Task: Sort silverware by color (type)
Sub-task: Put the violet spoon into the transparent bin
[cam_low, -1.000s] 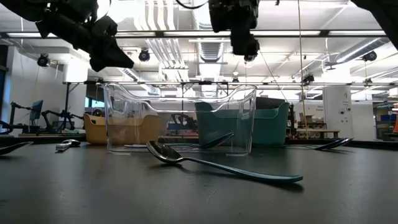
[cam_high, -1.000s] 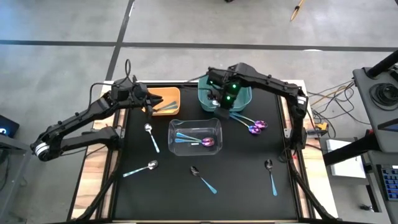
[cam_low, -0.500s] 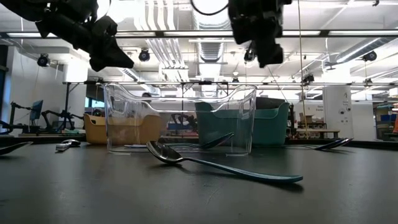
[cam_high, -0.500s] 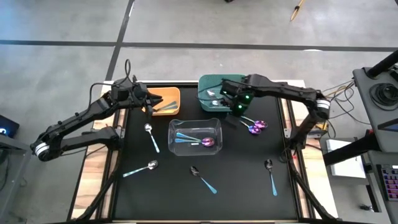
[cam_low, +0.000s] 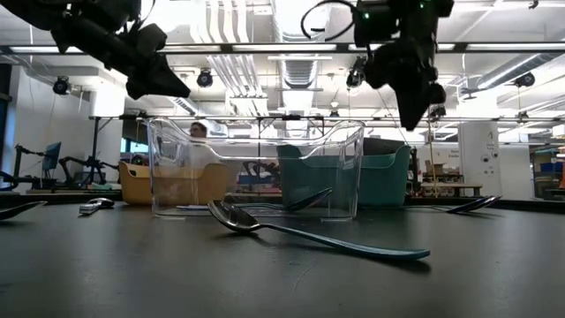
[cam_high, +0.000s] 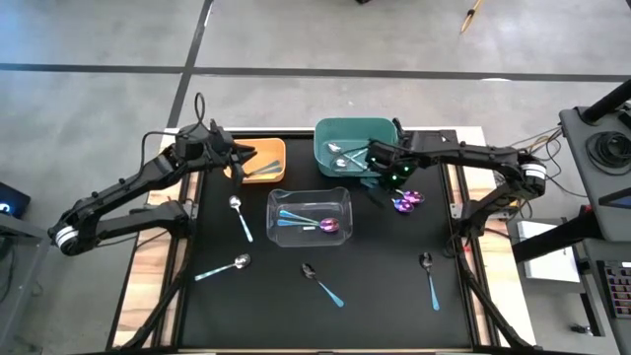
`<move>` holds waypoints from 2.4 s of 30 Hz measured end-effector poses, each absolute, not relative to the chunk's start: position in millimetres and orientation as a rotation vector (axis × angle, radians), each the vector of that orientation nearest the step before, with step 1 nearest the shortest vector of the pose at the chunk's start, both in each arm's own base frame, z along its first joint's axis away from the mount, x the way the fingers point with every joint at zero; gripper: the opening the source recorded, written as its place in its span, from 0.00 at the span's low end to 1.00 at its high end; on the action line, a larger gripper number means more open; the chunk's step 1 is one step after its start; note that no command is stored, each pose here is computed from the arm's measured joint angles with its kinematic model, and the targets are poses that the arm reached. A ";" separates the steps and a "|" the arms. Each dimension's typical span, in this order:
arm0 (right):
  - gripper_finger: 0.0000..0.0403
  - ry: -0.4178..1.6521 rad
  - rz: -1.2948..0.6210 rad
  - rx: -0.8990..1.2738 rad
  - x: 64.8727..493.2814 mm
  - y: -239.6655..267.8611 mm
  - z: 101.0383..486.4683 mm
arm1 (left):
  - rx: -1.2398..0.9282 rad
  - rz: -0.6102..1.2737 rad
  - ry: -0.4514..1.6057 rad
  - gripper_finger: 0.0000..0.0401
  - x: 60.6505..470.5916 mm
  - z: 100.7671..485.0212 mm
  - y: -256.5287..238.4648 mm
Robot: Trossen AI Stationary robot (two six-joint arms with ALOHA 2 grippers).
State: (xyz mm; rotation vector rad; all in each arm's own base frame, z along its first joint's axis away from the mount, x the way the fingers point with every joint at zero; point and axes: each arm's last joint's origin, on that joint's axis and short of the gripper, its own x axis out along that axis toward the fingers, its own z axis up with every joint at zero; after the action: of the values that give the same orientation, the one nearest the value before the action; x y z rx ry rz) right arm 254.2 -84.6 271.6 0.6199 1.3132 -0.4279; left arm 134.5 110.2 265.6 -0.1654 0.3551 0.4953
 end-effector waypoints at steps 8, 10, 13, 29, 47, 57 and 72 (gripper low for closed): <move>0.23 1.373 -0.430 0.621 249.3 -83.0 239.5 | -0.154 0.497 0.332 0.13 135.1 267.9 110.8; 0.23 1.374 -0.434 0.623 247.9 -83.5 233.1 | -0.151 0.497 0.327 0.13 135.3 268.4 111.0; 0.23 1.381 -0.443 0.633 244.6 -85.3 223.5 | -0.149 0.497 0.324 0.13 135.4 268.7 111.0; 0.23 1.389 -0.527 0.563 232.7 -90.5 184.8 | -0.140 0.499 0.305 0.13 135.9 270.6 111.5; 0.23 1.344 -0.566 0.503 234.7 -93.1 180.8 | -0.138 0.499 0.302 0.13 135.9 270.9 111.6; 0.23 1.338 -0.567 0.504 231.6 -91.9 171.6 | -0.138 0.499 0.302 0.13 135.9 270.9 111.6; 0.23 1.298 -0.564 0.501 235.4 -93.4 169.9 | -0.138 0.499 0.303 0.13 135.9 270.8 111.6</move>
State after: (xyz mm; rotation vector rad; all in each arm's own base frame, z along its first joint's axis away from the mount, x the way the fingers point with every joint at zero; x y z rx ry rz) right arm 235.4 -93.4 169.9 0.5007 1.2976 -0.5641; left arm 135.9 111.6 270.8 -0.1383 0.3026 0.4995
